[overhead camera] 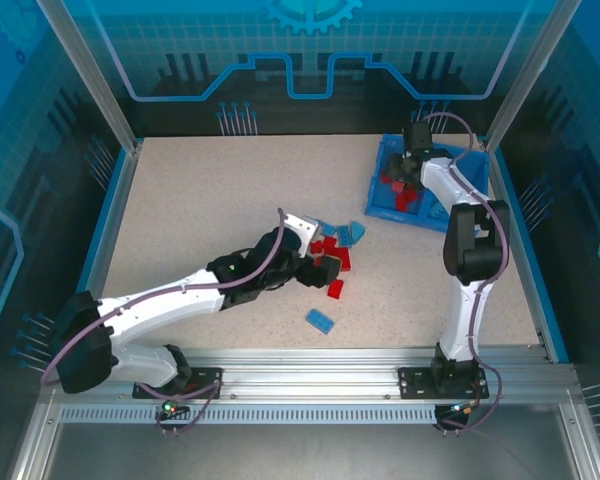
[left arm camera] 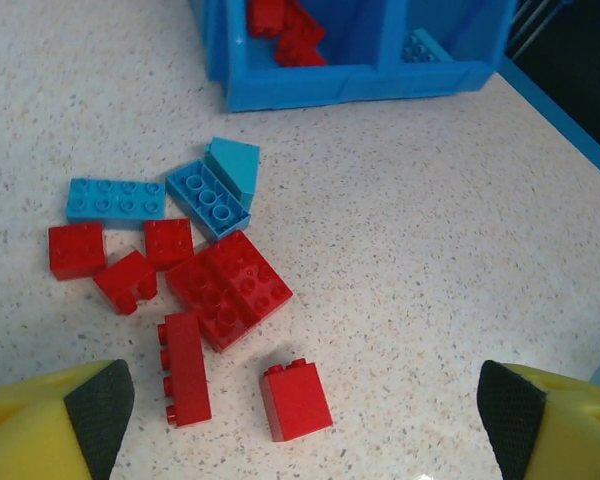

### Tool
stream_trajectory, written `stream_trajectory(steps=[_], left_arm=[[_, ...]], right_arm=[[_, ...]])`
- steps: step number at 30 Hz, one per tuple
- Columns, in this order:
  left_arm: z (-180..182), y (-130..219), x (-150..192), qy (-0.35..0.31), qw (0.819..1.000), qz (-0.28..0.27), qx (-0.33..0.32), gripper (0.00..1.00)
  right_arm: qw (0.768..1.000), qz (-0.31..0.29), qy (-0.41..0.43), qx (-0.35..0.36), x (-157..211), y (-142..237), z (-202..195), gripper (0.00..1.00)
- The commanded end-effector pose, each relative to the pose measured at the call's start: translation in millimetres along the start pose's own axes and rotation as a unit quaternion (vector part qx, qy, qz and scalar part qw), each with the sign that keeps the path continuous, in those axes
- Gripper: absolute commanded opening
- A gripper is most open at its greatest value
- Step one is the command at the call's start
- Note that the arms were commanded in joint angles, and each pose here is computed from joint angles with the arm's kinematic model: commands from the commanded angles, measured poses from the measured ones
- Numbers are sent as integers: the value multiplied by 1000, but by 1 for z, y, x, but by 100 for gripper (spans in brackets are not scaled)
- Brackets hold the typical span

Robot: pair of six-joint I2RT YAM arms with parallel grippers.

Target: Sort the legos into containers by color

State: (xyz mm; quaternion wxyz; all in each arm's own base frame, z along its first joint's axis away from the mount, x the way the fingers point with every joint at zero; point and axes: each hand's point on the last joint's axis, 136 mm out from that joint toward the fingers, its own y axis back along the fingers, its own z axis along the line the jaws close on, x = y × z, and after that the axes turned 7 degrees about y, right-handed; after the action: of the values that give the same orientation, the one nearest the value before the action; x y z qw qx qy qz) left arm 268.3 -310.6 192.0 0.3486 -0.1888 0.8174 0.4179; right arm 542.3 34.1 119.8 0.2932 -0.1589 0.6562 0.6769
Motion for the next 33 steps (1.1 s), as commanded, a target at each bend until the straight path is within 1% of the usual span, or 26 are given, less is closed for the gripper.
stream_trajectory(steps=[1,4,6,9,12,15,17,21,24,26,30,33], left_arm=[[8,-7,10,82,995,33,-39,86],[17,-19,20,116,989,54,-74,81],[22,-29,30,120,984,78,-103,79],[19,-48,46,96,981,112,-125,78],[10,-68,64,71,978,146,-128,76],[5,-84,79,50,975,170,-138,73],[9,-92,88,42,970,182,-154,72],[18,-110,107,31,963,207,-170,70],[25,-116,118,27,958,218,-183,66],[30,-118,123,23,956,222,-190,61],[36,-122,132,20,952,230,-198,45],[35,-119,128,21,954,224,-197,34]], right_arm=[[999,-29,-20,-37,-11,55,5,55],[995,-41,-18,-90,6,95,19,57],[991,-55,-8,-126,20,127,29,60],[986,-66,0,-156,43,160,36,69],[985,-66,2,-159,66,181,31,77],[987,-64,6,-147,83,193,21,81],[988,-65,7,-142,89,199,16,84],[986,-67,11,-153,93,208,17,88],[984,-65,11,-167,90,212,22,88],[983,-67,10,-173,87,212,25,89],[981,-68,7,-183,83,212,30,89],[980,-59,6,-188,87,212,31,89]])
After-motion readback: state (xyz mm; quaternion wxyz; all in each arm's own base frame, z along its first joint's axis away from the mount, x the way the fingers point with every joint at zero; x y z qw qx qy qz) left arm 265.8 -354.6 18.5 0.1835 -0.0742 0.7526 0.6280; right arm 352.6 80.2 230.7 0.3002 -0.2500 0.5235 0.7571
